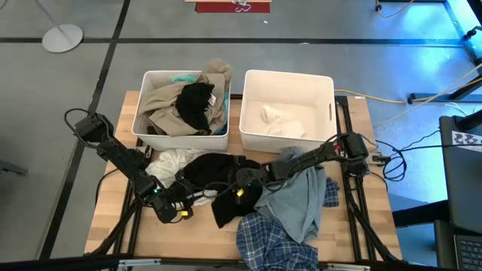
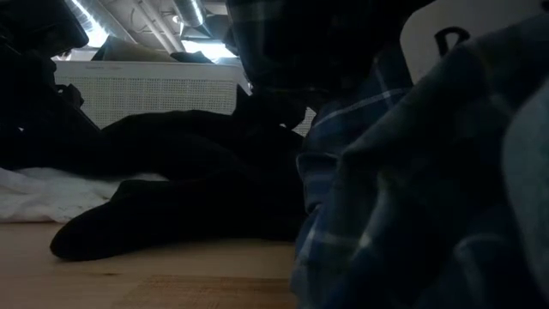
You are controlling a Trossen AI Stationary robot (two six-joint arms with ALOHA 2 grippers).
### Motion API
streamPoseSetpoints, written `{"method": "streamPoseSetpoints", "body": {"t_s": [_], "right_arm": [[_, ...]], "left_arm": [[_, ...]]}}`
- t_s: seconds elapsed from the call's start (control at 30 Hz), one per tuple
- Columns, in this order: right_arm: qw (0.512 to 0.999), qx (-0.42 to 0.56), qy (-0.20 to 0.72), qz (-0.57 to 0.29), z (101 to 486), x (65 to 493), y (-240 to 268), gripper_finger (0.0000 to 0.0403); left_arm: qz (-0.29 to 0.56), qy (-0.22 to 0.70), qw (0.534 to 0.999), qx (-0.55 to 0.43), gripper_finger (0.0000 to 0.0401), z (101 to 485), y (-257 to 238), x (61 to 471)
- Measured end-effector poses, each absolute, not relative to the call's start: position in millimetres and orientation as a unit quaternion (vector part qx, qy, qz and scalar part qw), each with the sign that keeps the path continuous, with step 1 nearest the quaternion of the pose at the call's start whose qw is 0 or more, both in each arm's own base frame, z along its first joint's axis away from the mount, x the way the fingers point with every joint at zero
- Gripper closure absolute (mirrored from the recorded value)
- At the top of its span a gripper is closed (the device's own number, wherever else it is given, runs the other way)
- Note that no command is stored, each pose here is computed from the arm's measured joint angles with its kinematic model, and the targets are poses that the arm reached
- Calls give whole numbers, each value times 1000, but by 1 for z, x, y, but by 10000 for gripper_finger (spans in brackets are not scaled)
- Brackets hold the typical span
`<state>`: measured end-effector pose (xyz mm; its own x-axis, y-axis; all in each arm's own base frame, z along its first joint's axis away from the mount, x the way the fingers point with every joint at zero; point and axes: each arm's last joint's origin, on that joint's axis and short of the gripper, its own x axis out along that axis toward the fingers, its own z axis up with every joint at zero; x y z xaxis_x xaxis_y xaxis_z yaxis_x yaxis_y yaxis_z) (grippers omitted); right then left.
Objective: Sort clothes
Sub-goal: Put the black shorts into the left white bin
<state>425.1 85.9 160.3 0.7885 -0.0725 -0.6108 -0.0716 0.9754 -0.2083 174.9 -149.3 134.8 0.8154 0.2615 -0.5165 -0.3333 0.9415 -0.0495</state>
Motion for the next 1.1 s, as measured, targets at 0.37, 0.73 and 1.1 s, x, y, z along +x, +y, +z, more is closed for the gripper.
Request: {"method": "streamPoseSetpoints", "body": {"t_s": [0.37, 0.73, 1.1], "right_arm": [[941, -95, 326, -2, 158, 426, 85, 157], [935, -96, 336, -58, 146, 428, 78, 247], [930, -159, 322, -85, 162, 428, 76, 377]], "left_arm": [[156, 261, 950, -67, 258, 135, -149, 175], [147, 254, 951, -94, 258, 137, -152, 176], [57, 198, 977, -61, 258, 209, -159, 182]]}}
